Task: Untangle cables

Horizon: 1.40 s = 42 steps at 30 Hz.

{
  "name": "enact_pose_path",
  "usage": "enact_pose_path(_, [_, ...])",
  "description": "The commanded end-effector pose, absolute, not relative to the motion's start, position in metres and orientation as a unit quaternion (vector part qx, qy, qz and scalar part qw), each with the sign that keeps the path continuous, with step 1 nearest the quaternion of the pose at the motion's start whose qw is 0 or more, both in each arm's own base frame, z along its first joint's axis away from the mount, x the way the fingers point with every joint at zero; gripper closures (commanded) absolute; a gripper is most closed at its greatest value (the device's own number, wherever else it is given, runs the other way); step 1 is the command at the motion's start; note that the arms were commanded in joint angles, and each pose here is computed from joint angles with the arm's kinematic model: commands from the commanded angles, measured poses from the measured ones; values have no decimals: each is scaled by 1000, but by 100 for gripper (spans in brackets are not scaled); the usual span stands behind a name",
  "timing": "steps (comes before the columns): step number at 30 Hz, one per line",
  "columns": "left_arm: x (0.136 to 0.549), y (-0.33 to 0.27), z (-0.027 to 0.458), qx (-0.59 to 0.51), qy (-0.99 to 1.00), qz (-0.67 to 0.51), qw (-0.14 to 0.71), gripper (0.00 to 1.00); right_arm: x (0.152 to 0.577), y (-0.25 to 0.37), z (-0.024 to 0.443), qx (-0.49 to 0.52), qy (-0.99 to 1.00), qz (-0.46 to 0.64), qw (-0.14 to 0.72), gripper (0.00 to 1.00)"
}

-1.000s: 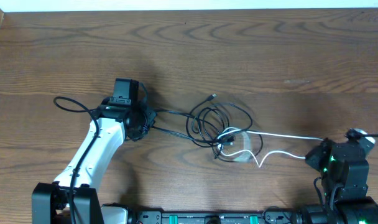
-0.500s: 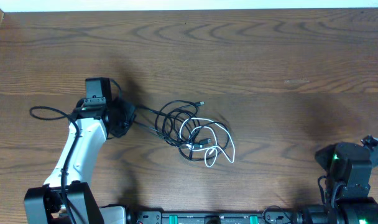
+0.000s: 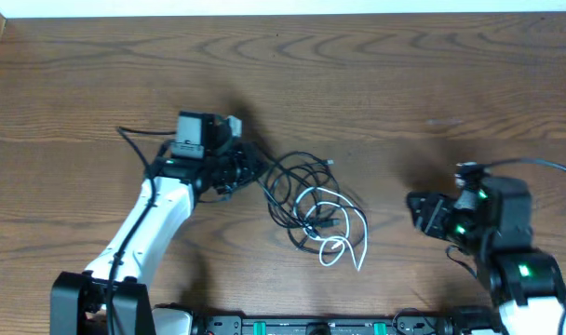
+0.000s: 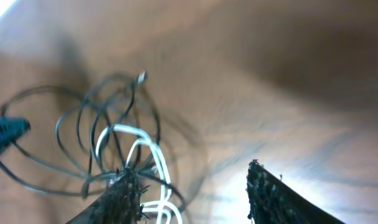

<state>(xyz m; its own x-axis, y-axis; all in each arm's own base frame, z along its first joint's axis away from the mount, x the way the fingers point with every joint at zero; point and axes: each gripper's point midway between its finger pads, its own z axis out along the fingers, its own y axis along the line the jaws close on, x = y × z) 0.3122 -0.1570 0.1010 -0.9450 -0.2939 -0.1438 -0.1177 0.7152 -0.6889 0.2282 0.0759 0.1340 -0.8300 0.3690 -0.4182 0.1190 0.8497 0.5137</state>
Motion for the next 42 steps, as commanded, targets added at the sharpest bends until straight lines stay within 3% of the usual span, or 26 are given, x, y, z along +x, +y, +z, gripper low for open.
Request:
enact_pose_path(1, [314,-161,100,-99,923,-349,130,92,219,104,117,84,936,285,187,48])
enact_pose_path(10, [313,-160,99,-103,924,-345,128,92,177,152,80,47,940,337,3,56])
enact_pose_path(16, [314,-160,99,-103,924,-344,130,92,172,155,77,46,944,328,-6,46])
enact_pose_path(22, [313,-160,99,-117,922,-347,123,92,176,150,50,111,956,273,-3,53])
enact_pose_path(26, [311,-160,98,-119,923,-346,117,92,164,177,42,71,943,326,-17,66])
enact_pose_path(29, [308,-159,96,-121,925,-343,110,92,162,183,40,70,941,331,-18,99])
enact_pose_path(31, [305,-159,94,-123,926,-341,104,92,166,186,44,58,937,344,-8,99])
enact_pose_path(33, [301,-158,92,-126,928,-338,95,83,172,196,55,23,926,376,16,99])
enact_pose_path(36, [295,-157,90,-131,930,-334,81,45,184,216,91,-47,884,461,63,99])
enact_pose_path(37, [293,-158,89,-130,930,-336,76,37,186,223,106,-71,864,492,79,99])
enact_pose_path(38, [290,-162,92,-117,927,-349,72,32,188,227,122,-92,843,521,93,99])
enact_pose_path(42, [276,-194,119,24,893,-441,81,30,203,229,157,-115,803,567,144,99])
